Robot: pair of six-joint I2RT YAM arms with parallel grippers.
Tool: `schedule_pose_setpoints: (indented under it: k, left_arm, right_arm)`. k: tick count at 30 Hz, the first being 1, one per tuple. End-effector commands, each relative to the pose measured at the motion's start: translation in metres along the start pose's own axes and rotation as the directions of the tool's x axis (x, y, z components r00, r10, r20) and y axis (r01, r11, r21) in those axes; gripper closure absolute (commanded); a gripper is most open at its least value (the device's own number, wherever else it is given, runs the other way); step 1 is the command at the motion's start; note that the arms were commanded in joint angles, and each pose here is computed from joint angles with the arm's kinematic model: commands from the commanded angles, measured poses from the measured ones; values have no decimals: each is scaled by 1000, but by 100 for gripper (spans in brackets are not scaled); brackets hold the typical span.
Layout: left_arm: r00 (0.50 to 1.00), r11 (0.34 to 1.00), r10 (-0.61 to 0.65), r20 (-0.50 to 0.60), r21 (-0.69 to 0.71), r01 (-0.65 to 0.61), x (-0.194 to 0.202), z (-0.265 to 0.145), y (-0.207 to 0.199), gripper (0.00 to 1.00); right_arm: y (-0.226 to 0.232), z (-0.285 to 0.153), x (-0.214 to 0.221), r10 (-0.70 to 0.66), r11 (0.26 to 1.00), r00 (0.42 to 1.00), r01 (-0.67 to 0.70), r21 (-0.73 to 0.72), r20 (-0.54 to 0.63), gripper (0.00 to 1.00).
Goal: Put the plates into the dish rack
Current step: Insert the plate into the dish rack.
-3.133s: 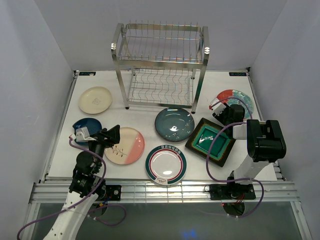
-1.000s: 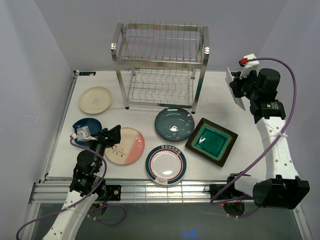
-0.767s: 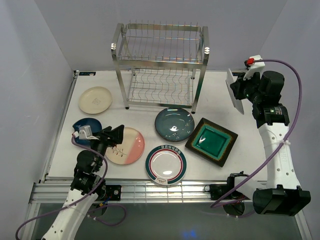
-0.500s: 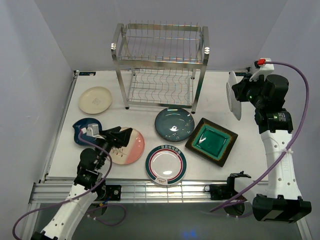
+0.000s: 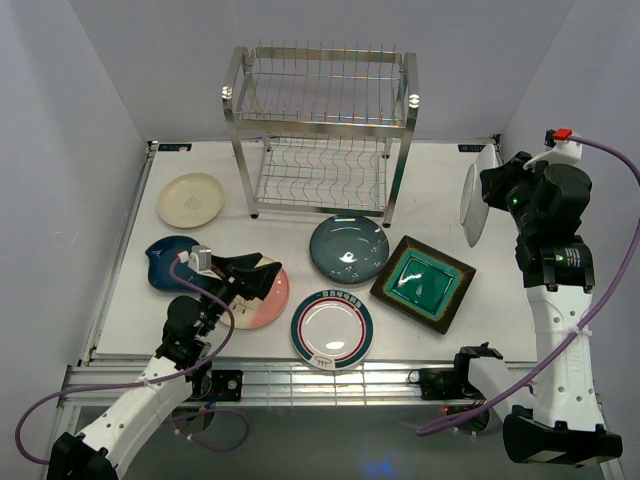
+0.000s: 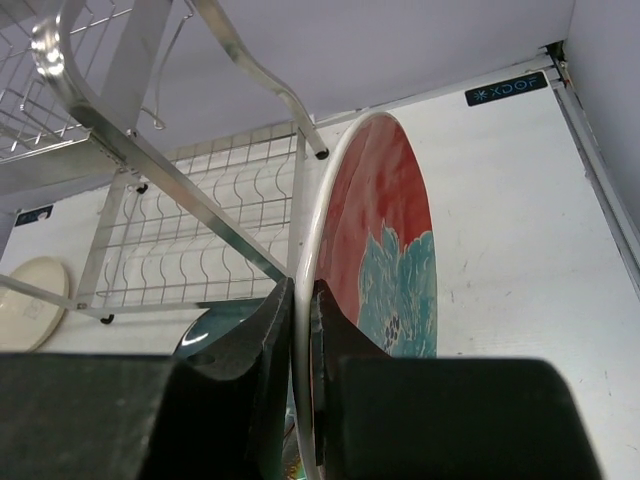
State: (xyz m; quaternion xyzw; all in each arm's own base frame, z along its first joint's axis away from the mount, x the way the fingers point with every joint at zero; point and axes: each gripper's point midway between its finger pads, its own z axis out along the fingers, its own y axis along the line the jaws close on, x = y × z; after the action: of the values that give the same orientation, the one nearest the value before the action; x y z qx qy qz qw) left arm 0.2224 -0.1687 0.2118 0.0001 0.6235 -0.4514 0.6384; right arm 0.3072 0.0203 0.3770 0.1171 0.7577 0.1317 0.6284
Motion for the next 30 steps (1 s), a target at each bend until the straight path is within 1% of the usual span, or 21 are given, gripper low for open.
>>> schedule_pose_setpoints:
  k: [1,7,14,15,17,21,25,29,30]
  left_arm:
    - [999,999,15,35,35,-16,-11,5,-11,5]
    - [998,998,38,45,39,-40,-9,1,-9,5]
    - [995,997,69,70,36,-72,-11,-3,-7,5]
    - [995,997,69,71,33,-71,-11,-3,-6,5]
    - [995,997,70,69,25,-72,-11,-3,-5,5]
    - [996,997,69,64,25,-71,-10,-2,-4,5]
    - [995,997,72,67,19,-74,-10,-3,-3,5]
    - [994,997,77,74,14,-78,-11,-3,-2,5]
    - [994,997,78,72,11,-79,-10,-3,-1,5]
  right_arm:
    - [52,-28,-96,-31,975,938,105,-197,346,92]
    - [87,-65,-141,-54,934,881,211,-289,470,92]
    - [113,-94,-171,-6,891,833,256,-375,554,92]
    - [118,-101,-181,8,884,810,268,-383,587,92]
    - [124,-110,-191,19,875,792,283,-394,611,92]
    - [134,-126,-201,33,852,765,315,-419,643,92]
    - [152,-147,-206,82,792,742,357,-496,665,92]
    - [162,-157,-214,143,757,736,350,-552,662,92]
    - [164,-152,-215,149,753,745,341,-563,650,92]
